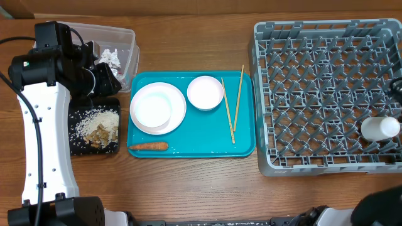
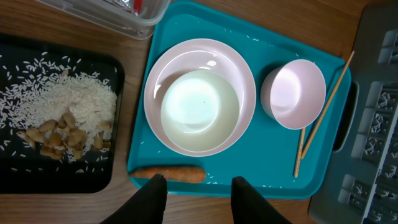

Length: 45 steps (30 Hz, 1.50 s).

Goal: Sort waste into correct bins and load items into the dishwasher
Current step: 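Reach the right gripper to the pink bowl's rim and grasp it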

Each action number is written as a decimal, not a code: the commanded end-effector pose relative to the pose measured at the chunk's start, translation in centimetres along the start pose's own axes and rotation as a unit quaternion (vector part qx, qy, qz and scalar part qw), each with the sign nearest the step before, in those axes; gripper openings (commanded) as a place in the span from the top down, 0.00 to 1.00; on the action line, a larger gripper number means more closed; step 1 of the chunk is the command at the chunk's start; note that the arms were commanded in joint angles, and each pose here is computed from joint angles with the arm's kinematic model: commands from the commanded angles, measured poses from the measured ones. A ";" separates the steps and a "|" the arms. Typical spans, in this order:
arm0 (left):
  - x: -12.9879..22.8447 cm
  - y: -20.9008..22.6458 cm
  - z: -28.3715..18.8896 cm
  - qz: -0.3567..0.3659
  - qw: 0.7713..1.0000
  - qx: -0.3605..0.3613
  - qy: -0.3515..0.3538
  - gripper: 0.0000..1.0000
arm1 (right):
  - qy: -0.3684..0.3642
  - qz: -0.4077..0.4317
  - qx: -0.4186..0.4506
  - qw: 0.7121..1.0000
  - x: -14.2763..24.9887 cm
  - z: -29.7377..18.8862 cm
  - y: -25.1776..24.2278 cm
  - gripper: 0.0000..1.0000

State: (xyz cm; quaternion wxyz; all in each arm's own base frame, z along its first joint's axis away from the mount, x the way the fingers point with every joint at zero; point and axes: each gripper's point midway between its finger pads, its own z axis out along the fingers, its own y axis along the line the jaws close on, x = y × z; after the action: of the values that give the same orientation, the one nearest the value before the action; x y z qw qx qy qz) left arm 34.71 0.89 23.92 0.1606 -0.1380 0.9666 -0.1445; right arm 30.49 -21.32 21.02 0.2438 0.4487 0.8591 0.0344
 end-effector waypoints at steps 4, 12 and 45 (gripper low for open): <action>-0.2 -0.3 -0.2 0.009 1.000 -0.001 -0.006 0.61 | 0.036 -0.157 -0.232 0.959 4.7 -5.0 11.1 0.16; -0.1 -0.5 -0.2 0.011 1.000 -0.001 -0.005 0.51 | 0.087 -0.375 -0.302 0.872 16.0 -5.7 22.6 0.16; 1.2 7.1 -1.9 -0.105 0.970 -0.220 -0.013 0.42 | 0.137 -0.463 -0.128 0.866 35.0 13.0 30.2 0.78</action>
State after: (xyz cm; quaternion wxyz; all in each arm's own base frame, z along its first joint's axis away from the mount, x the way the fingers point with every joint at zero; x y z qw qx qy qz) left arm 31.30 7.35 22.66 0.1153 -0.2669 0.9554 0.0510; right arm 41.71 21.76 3.60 0.1548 -0.0465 0.9834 0.0823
